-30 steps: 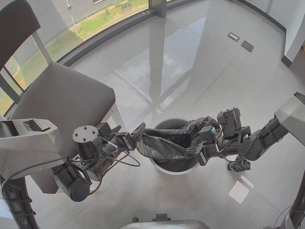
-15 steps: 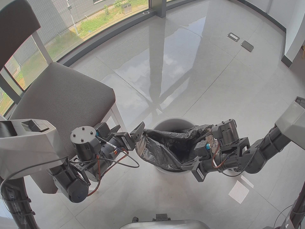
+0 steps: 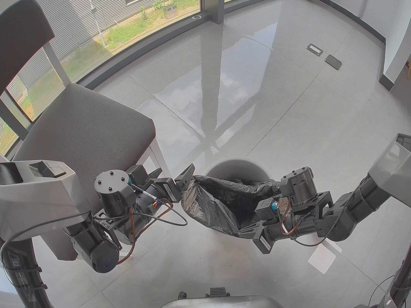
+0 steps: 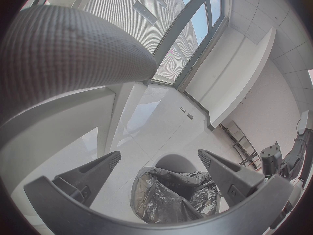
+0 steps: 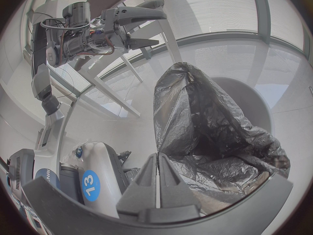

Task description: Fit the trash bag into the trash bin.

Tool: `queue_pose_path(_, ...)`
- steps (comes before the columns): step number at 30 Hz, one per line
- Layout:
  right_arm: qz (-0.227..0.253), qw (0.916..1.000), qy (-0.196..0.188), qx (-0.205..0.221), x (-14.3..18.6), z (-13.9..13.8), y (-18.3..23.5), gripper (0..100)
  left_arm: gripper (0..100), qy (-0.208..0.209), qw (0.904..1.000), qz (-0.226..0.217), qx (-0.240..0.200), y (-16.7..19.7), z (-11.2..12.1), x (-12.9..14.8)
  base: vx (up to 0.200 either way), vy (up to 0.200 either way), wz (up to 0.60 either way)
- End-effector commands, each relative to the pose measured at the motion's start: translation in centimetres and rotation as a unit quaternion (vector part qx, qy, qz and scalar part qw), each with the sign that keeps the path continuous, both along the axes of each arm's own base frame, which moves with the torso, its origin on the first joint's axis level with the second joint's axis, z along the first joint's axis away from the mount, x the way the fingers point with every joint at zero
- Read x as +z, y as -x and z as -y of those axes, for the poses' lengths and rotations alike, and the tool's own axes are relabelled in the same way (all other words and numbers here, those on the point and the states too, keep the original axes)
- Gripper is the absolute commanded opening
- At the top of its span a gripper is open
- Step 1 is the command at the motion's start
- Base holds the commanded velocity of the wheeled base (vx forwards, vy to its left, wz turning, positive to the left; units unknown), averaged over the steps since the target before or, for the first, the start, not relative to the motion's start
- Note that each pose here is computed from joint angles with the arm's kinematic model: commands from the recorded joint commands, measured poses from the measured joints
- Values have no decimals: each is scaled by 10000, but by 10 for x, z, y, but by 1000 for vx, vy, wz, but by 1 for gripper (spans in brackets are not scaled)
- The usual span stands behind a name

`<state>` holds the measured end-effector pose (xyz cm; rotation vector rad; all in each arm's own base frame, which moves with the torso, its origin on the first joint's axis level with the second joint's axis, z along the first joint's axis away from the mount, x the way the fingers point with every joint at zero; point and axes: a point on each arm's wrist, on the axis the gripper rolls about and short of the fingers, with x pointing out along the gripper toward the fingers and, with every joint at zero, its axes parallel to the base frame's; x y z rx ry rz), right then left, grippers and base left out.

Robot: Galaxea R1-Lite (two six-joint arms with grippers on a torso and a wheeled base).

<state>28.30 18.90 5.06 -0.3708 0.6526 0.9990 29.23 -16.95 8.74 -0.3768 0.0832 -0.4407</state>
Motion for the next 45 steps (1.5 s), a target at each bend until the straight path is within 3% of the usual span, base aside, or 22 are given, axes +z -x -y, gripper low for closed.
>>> queue_pose_path(1, 10, 10000, -6, 67, 1, -3, 3, 0, 100, 41, 10000, -14, 4, 0, 0, 1, 0, 0, 0)
queue_pose_path(11, 43, 10000, 36, 9, 1, -4, 2, 0, 100, 63, 10000, -8, -3, 0, 0, 1, 0, 0, 0)
queue_pose_path(17, 416, 9988, -85, -245, 16, 8, -20, 0, 100, 48, 10000, -18, 4, 1, -1, 0, 0, 0, 0)
queue_pose_path(19, 665, 9973, -19, -296, 20, 14, -31, 0, 100, 60, 10000, 2, -3, 2, -1, 0, 0, 0, 0)
queue_pose_path(24, 1278, 9895, 599, -300, 15, 22, -50, 0, 100, 60, 10000, 2, 4, 3, -2, 0, 0, 0, 0)
queue_pose_path(31, 1401, 9872, 747, -172, 10, 18, -53, 0, 100, 68, 10000, 15, 4, 4, -2, 1, 0, 0, 0)
queue_pose_path(32, 1556, 9846, 797, -78, 14, 16, -54, 100, 100, 64, 10000, 9, 4, 5, -3, 1, 0, 0, 0)
queue_pose_path(45, 1879, 9785, 852, 18, 16, 10, -75, 100, 100, 79, 10000, 35, -34, 7, -1, 2, 0, 0, 0)
